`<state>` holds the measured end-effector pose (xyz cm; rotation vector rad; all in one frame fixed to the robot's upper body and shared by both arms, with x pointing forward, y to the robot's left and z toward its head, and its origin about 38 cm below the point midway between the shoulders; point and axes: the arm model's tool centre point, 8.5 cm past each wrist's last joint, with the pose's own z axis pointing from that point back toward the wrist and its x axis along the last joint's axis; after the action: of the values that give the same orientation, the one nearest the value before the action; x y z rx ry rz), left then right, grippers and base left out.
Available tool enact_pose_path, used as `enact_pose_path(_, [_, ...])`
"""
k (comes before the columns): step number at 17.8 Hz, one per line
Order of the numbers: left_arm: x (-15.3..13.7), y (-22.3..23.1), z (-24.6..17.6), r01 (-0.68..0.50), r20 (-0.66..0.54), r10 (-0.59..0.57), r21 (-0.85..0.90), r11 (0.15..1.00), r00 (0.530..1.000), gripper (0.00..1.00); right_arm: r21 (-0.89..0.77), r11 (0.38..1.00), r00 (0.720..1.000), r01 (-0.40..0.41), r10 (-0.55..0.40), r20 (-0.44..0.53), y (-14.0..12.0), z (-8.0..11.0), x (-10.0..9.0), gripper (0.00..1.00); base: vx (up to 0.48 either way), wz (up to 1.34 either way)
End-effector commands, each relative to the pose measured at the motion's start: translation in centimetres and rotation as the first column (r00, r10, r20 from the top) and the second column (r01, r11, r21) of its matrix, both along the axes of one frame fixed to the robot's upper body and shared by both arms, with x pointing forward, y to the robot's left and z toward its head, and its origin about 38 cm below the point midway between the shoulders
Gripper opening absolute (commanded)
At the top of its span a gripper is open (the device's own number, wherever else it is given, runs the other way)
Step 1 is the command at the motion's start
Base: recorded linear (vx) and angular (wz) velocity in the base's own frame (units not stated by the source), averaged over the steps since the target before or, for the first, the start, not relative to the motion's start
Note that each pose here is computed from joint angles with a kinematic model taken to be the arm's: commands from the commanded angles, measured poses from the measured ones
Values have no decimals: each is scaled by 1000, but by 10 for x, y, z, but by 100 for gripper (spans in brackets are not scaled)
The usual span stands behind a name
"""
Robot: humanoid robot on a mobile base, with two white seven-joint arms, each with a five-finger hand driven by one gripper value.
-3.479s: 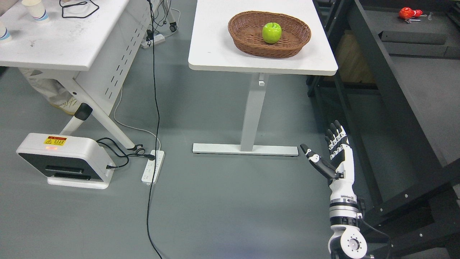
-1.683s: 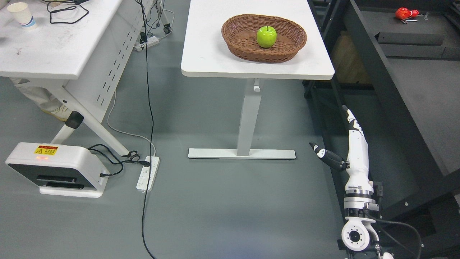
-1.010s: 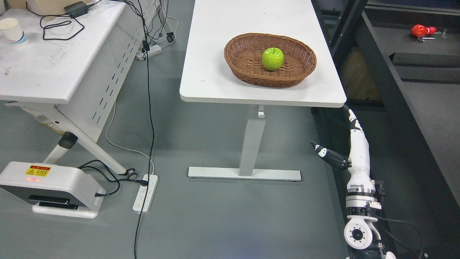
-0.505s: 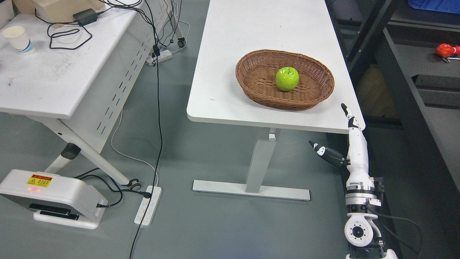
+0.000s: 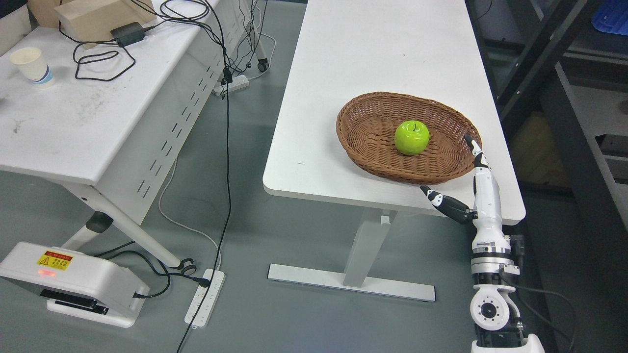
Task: Place green apple on left shelf middle layer
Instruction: 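Reach the right hand into the basket and close fingers around the green apple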
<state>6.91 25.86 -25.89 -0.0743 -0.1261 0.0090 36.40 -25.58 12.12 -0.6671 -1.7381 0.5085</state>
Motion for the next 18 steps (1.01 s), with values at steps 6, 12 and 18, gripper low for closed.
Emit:
enact_pose_path(6, [0, 11, 1, -2, 0, 2, 18, 1000, 1000, 100, -6, 1000, 998, 10, -11, -62, -5, -11, -1, 98, 174, -5])
enact_pose_path(12, [0, 11, 1, -1, 0, 1, 17, 1000, 1000, 100, -17, 1000, 995, -4, 2, -104, -2, -19, 0, 98, 142, -12])
enact_pose_path(18, [0, 11, 1, -2, 0, 2, 18, 1000, 1000, 100, -42, 995, 981, -87, 78, -175, 12, -31, 1, 98, 114, 3])
